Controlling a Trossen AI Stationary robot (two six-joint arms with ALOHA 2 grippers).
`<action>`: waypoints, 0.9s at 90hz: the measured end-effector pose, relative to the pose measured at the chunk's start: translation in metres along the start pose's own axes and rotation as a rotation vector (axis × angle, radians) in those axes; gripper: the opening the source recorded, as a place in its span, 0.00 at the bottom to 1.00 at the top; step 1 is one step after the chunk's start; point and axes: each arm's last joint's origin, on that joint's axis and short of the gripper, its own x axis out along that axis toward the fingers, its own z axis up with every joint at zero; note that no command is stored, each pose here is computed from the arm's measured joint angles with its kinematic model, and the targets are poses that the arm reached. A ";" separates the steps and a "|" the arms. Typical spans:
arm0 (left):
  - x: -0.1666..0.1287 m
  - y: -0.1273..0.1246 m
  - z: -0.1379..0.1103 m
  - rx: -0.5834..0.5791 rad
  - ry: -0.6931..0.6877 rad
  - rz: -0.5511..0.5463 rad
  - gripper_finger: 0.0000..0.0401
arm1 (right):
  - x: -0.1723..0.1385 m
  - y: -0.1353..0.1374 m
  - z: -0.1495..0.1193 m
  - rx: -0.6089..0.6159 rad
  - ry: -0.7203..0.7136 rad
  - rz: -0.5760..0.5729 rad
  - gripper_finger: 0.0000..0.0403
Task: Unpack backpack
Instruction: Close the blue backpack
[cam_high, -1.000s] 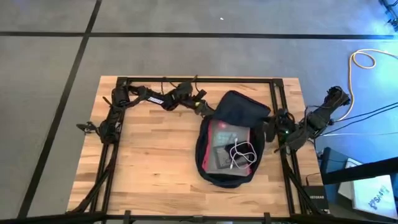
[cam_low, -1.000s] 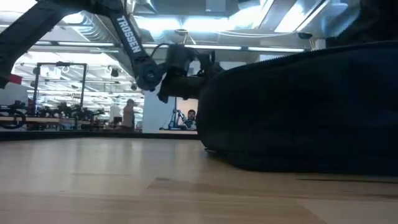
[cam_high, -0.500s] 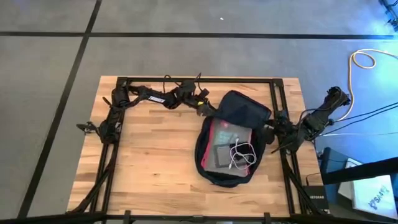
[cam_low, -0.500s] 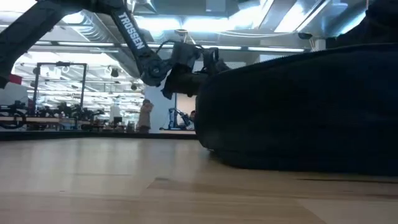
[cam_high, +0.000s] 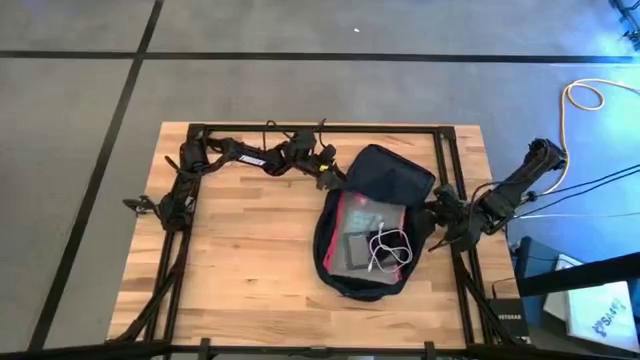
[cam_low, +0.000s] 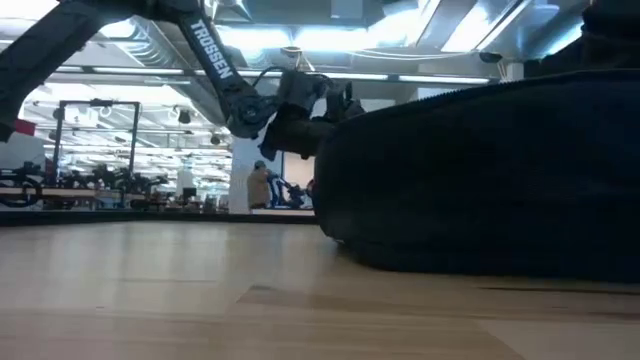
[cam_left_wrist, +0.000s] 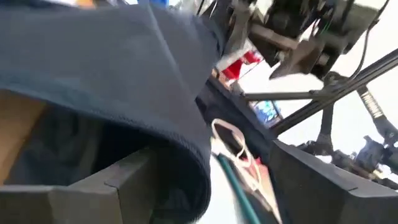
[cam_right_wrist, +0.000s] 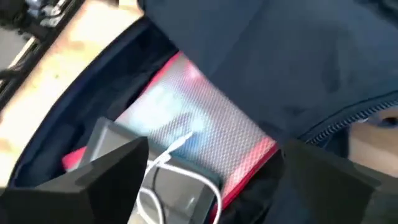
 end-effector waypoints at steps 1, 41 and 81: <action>0.000 0.000 -0.001 -0.002 0.005 0.003 0.68 | 0.000 0.000 0.000 -0.001 -0.004 -0.006 0.86; 0.007 -0.003 -0.008 0.051 0.024 0.044 0.68 | -0.011 0.003 0.010 0.003 0.000 -0.105 0.79; 0.007 -0.004 -0.009 0.039 0.044 0.008 0.68 | 0.015 0.006 0.022 0.032 0.011 -0.340 0.78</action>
